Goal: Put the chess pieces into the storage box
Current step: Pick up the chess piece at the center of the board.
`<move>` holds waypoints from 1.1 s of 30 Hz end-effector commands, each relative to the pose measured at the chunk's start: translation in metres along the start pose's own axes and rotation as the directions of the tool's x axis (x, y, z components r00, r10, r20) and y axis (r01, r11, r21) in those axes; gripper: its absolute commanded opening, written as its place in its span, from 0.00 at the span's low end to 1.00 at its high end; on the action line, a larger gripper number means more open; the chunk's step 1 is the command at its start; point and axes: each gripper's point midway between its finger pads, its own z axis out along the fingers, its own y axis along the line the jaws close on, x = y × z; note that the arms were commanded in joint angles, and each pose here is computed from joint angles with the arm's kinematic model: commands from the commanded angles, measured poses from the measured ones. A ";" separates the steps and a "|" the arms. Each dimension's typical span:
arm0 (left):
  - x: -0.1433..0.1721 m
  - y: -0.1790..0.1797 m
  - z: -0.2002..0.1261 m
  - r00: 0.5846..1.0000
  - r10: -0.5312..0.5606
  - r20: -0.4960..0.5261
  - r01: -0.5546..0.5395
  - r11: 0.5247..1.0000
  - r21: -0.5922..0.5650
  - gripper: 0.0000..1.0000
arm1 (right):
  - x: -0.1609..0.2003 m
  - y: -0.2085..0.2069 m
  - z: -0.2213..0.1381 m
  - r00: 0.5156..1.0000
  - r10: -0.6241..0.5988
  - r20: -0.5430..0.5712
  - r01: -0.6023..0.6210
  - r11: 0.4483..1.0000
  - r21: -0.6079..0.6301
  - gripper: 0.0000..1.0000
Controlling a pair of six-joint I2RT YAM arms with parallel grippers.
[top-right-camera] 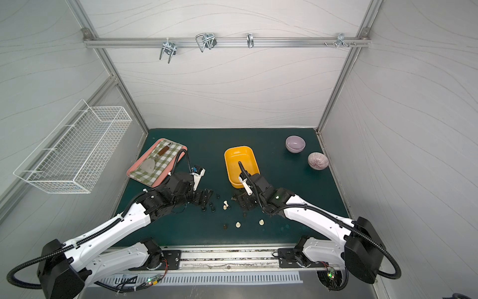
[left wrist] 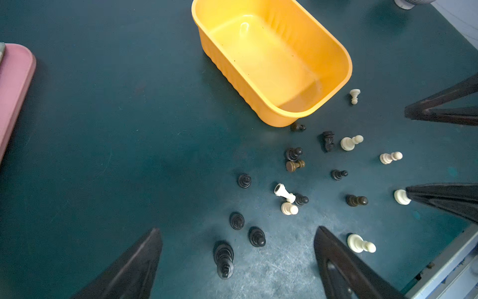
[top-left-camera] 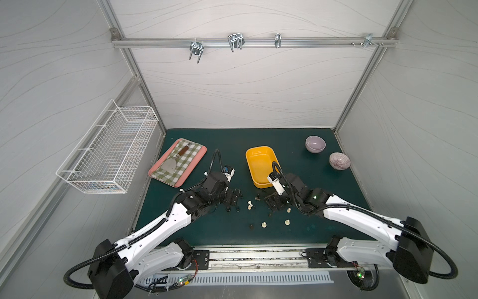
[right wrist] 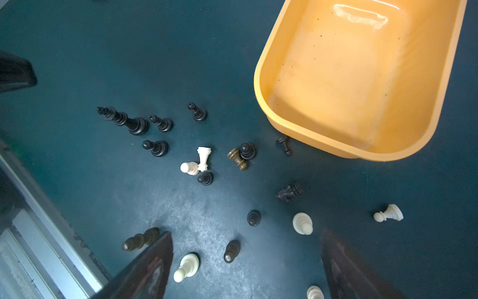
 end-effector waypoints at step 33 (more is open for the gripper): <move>-0.008 0.003 -0.005 0.998 -0.062 0.024 0.063 0.998 -0.025 0.93 | 0.028 -0.010 0.017 0.978 0.080 -0.191 -0.063 0.994 0.094 0.50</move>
